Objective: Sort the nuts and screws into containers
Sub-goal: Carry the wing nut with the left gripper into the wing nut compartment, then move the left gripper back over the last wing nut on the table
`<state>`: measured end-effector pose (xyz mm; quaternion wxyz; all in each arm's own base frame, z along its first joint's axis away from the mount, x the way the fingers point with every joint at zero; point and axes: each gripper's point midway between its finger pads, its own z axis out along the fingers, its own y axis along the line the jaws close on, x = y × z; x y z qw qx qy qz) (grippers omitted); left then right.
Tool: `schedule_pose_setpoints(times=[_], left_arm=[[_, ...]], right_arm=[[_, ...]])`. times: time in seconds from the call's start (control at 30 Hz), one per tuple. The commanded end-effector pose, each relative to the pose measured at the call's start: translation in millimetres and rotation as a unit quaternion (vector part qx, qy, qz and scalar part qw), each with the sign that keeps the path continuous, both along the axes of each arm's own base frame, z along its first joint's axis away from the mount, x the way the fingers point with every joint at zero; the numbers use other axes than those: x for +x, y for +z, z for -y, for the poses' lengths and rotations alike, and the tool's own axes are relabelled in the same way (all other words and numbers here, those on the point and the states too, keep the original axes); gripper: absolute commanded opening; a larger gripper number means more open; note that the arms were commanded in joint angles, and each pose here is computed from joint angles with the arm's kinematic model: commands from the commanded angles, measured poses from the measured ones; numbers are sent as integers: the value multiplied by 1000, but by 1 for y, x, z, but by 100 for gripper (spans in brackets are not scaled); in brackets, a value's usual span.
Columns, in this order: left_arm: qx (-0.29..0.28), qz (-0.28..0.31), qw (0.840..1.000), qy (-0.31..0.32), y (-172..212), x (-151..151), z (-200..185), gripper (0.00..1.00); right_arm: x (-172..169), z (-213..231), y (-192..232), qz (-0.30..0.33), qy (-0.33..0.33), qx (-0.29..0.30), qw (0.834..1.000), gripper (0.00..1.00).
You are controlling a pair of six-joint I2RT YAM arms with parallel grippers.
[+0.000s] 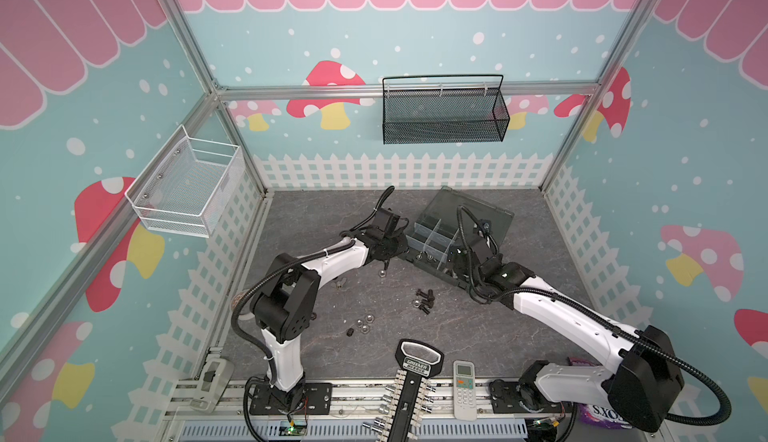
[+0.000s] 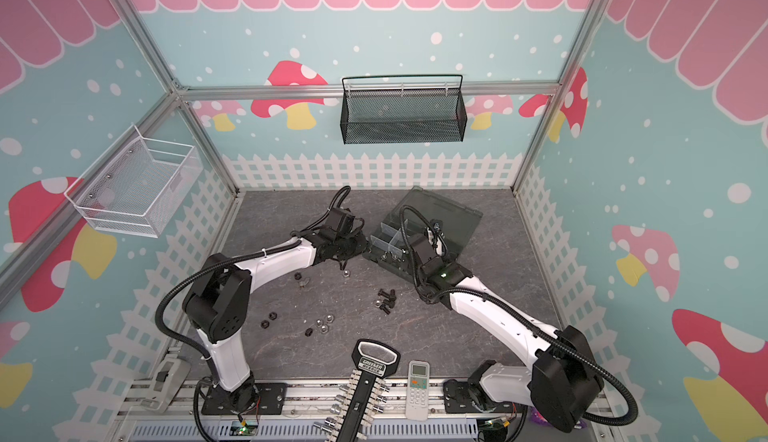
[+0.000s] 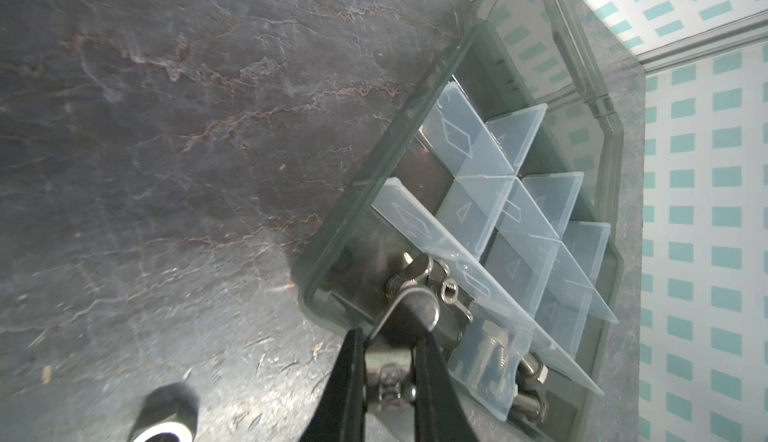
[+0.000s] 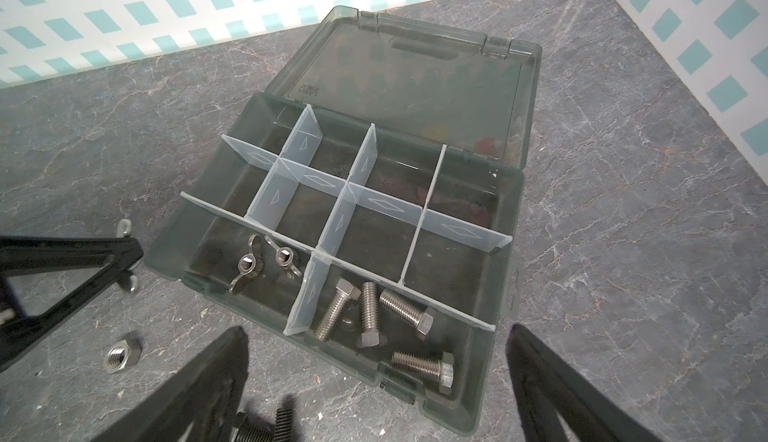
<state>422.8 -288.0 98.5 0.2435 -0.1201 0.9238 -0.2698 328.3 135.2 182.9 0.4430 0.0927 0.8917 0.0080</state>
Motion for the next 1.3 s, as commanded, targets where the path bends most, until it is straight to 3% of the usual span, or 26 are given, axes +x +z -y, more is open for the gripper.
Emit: schedule_pose_setpoints(times=[0.0, 0.27, 0.5, 0.8, 1.03, 1.27], left_arm=[[-18, 1, 1000, 0, 3, 10, 16, 9], [-20, -6, 1000, -8, -8, 16, 29, 13], [-22, -7, 1000, -10, -8, 15, 31, 35], [-21, 21, 1000, -5, 20, 7, 20, 37], [10, 41, 999, 15, 37, -17, -14, 39], [82, 37, 993, 70, 36, -53, -83, 44]], right_arm=[[-4, 5, 0, 3, -12, 6, 1000, 98], [-3, 2, -5, -4, -8, 6, 1000, 98], [-3, 2, -3, -4, -6, 6, 1000, 98], [-3, 3, -3, -1, -10, 7, 1000, 98], [-3, 3, -5, -4, -11, 4, 1000, 98], [0, 0, -9, -10, -10, 5, 1000, 98]])
